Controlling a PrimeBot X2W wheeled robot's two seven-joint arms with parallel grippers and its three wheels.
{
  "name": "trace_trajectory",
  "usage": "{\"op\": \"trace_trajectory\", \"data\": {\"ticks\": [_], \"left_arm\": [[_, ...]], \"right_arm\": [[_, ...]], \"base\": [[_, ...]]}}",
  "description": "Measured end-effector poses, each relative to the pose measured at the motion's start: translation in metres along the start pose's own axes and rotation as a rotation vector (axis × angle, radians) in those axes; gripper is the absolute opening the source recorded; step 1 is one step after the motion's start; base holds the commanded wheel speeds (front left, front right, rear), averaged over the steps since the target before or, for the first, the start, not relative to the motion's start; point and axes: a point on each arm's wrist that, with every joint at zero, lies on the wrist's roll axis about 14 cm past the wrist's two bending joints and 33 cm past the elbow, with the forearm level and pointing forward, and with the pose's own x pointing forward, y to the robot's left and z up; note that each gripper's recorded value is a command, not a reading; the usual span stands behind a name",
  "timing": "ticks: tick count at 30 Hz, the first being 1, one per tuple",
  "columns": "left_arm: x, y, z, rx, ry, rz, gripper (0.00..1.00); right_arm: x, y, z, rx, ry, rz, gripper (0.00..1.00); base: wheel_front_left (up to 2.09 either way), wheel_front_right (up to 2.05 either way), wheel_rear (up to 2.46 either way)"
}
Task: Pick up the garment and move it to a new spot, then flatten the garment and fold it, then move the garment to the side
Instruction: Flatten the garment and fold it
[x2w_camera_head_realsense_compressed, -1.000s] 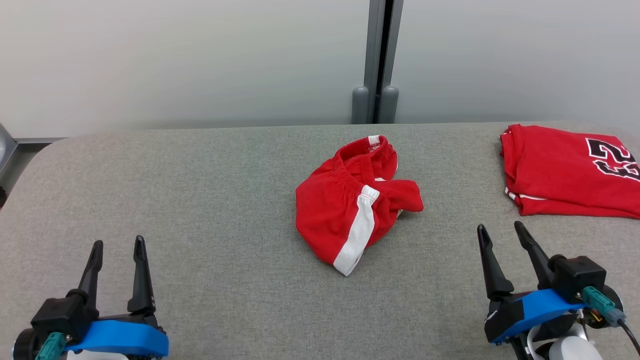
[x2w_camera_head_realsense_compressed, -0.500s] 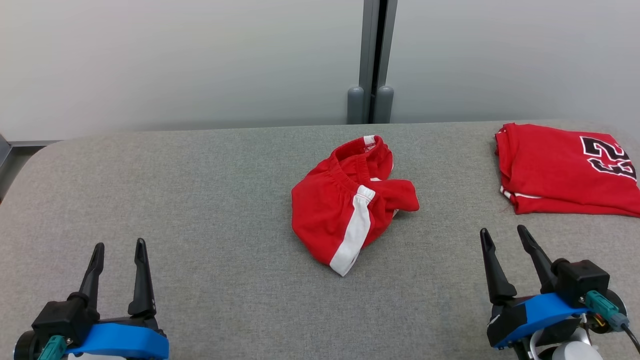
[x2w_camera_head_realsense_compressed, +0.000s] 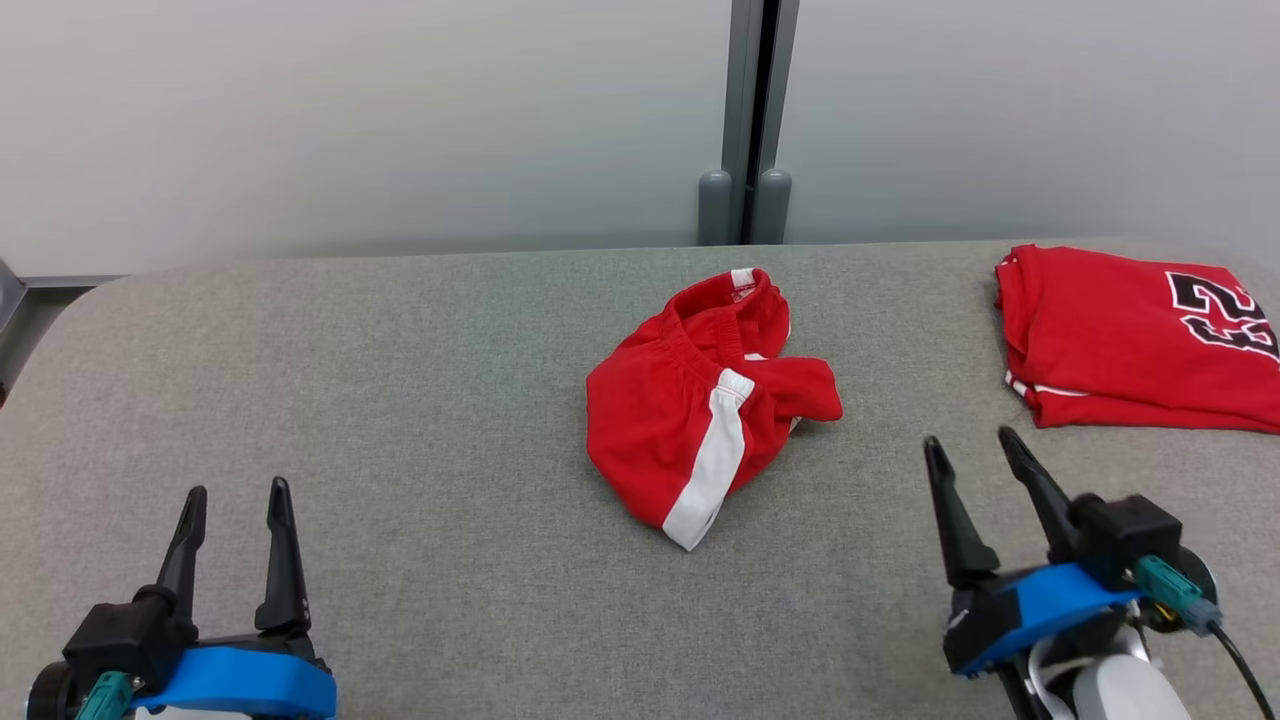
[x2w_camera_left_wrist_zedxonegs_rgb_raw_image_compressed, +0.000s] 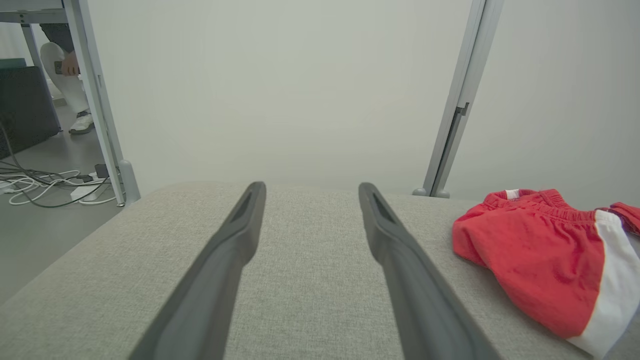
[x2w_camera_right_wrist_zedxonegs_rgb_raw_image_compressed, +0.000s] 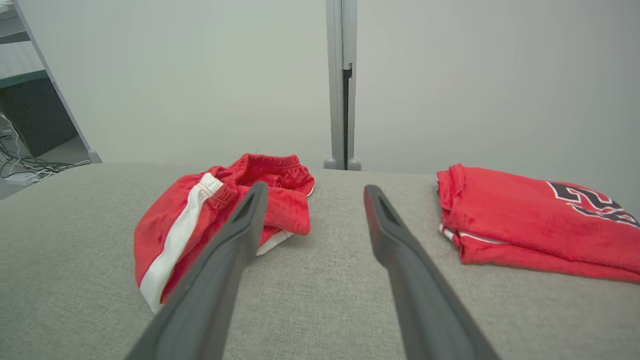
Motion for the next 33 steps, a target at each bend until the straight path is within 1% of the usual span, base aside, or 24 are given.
{"op": "trace_trajectory", "data": {"ticks": [7, 13, 16, 21, 26, 30, 33], "left_arm": [[0.002, 0.001, -0.002, -0.005, 0.004, 0.001, 1.00], [0.005, 0.008, -0.001, -0.009, 0.000, 0.019, 1.00], [0.004, 0.012, -0.003, -0.012, 0.005, 0.033, 1.00], [0.001, 0.022, -0.007, -0.016, 0.019, 0.067, 1.00], [-0.003, 0.032, -0.012, -0.018, 0.036, 0.097, 1.00], [-0.004, 0.037, -0.015, -0.019, 0.045, 0.113, 1.00], [-0.003, 0.039, -0.015, -0.014, 0.047, 0.116, 1.00]], "right_arm": [[0.032, 0.042, 0.014, -0.016, -0.032, 0.132, 1.00], [0.060, 0.072, 0.007, -0.012, -0.005, 0.224, 1.00], [0.073, 0.084, -0.006, -0.014, 0.036, 0.256, 1.00], [0.088, 0.097, -0.038, -0.012, 0.132, 0.290, 1.00], [0.092, 0.104, -0.073, 0.003, 0.231, 0.301, 1.00], [0.093, 0.107, -0.092, 0.020, 0.283, 0.303, 1.00], [0.095, 0.112, -0.099, 0.038, 0.304, 0.312, 1.00]], "base": [[0.00, 0.00, 0.00], [0.00, 0.00, 0.00], [0.00, 0.00, 0.00], [0.00, 0.00, 0.00], [0.00, 0.00, 0.00], [0.00, 0.00, 0.00], [0.00, 0.00, 0.00]]}}
